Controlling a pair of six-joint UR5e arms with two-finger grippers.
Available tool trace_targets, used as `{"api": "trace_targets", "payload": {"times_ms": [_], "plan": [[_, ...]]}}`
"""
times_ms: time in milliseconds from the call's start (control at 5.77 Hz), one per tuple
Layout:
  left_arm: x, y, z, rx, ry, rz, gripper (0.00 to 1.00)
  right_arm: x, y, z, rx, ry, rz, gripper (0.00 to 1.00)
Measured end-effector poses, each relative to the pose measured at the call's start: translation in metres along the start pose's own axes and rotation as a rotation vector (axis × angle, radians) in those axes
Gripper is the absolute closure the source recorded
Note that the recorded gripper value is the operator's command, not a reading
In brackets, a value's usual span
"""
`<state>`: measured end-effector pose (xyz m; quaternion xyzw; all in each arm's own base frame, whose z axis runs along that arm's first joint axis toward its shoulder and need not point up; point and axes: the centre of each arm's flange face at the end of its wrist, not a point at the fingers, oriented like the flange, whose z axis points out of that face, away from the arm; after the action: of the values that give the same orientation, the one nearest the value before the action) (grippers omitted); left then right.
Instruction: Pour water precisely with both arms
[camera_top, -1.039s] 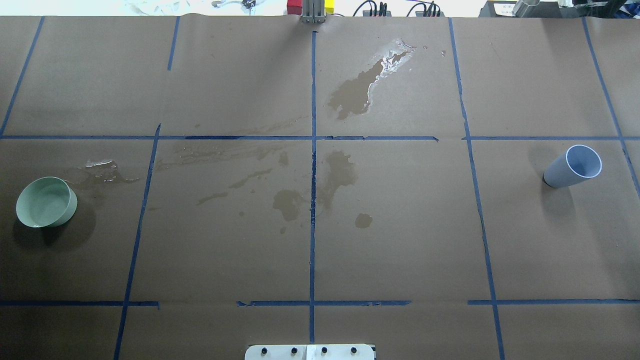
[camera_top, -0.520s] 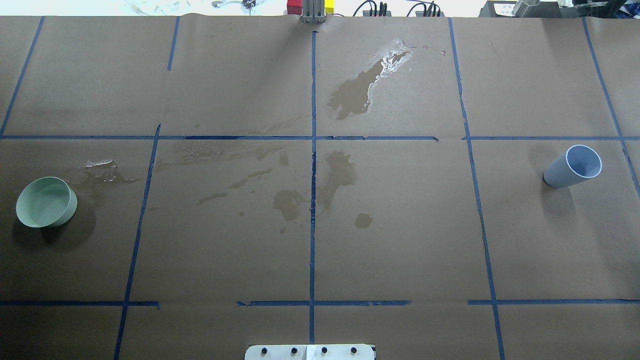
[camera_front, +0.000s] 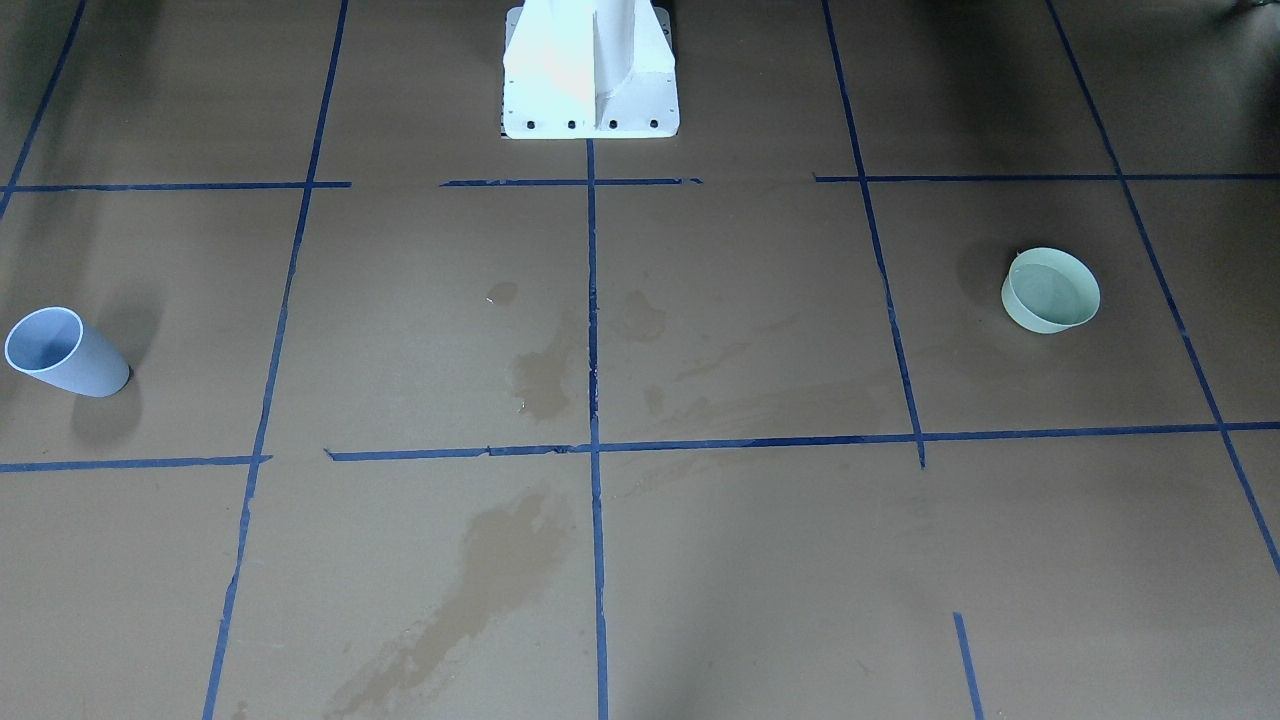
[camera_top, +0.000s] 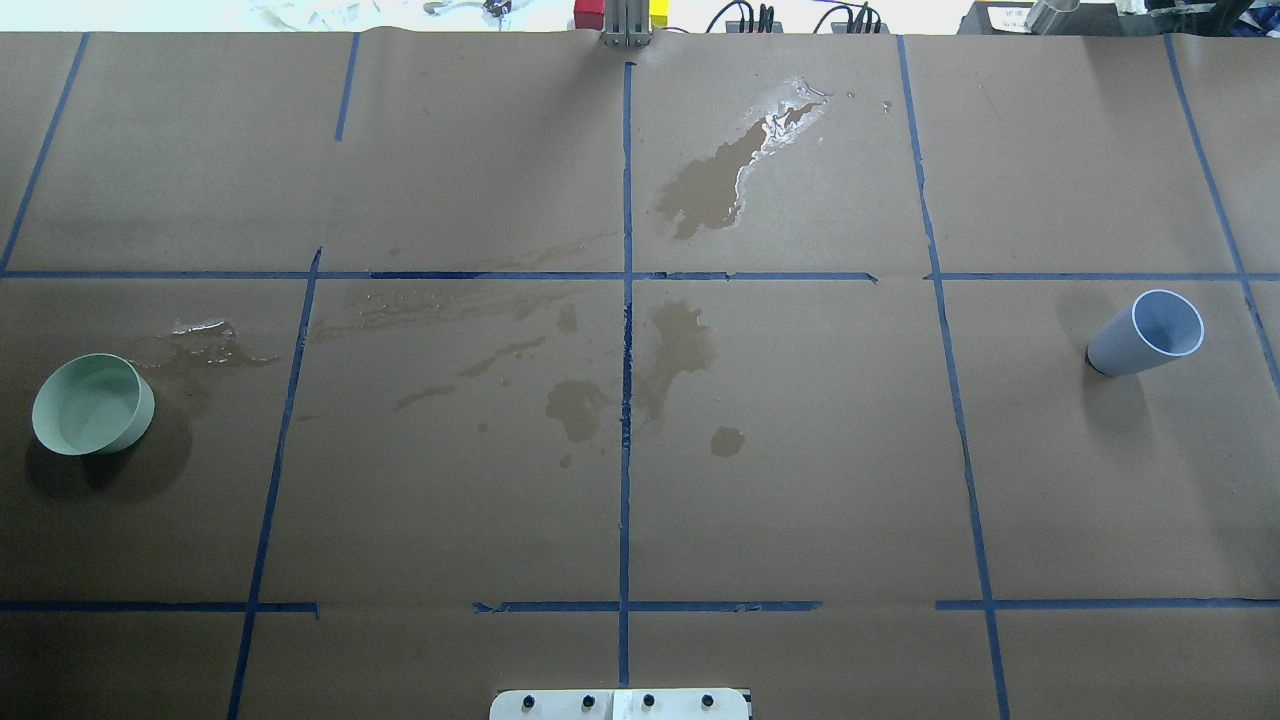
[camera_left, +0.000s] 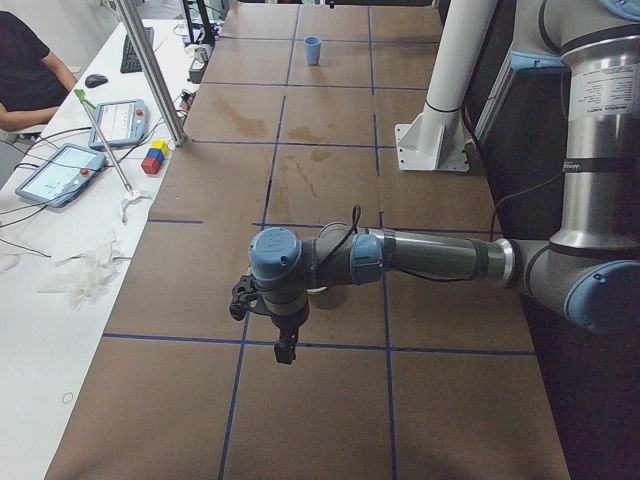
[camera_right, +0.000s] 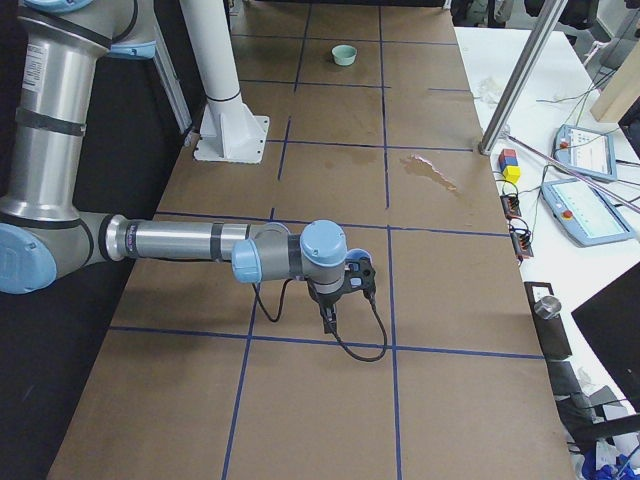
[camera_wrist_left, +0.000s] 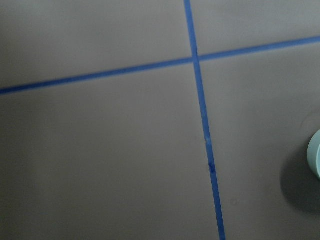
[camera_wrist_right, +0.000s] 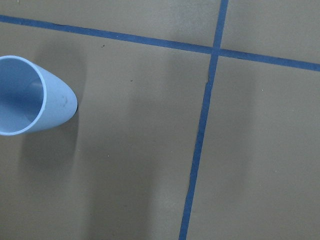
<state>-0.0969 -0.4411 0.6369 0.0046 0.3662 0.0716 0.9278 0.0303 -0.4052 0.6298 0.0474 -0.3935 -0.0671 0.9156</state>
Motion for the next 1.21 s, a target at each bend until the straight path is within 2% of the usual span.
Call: {"api": "trace_targets", "payload": {"times_ms": [520,866,1213], "plan": [[0.022,-0.008,0.015,-0.025,0.018,0.011,0.00,-0.003,0.001,-0.023,-0.018,0.000,0.025,0.00],[0.036,-0.018,0.023,0.025,0.005,0.047,0.00,0.000,0.005,-0.025,-0.033,0.020,-0.008,0.00],[0.031,-0.018,0.031,0.031,0.006,0.052,0.00,0.002,0.008,-0.023,-0.044,0.031,-0.016,0.00]]}}
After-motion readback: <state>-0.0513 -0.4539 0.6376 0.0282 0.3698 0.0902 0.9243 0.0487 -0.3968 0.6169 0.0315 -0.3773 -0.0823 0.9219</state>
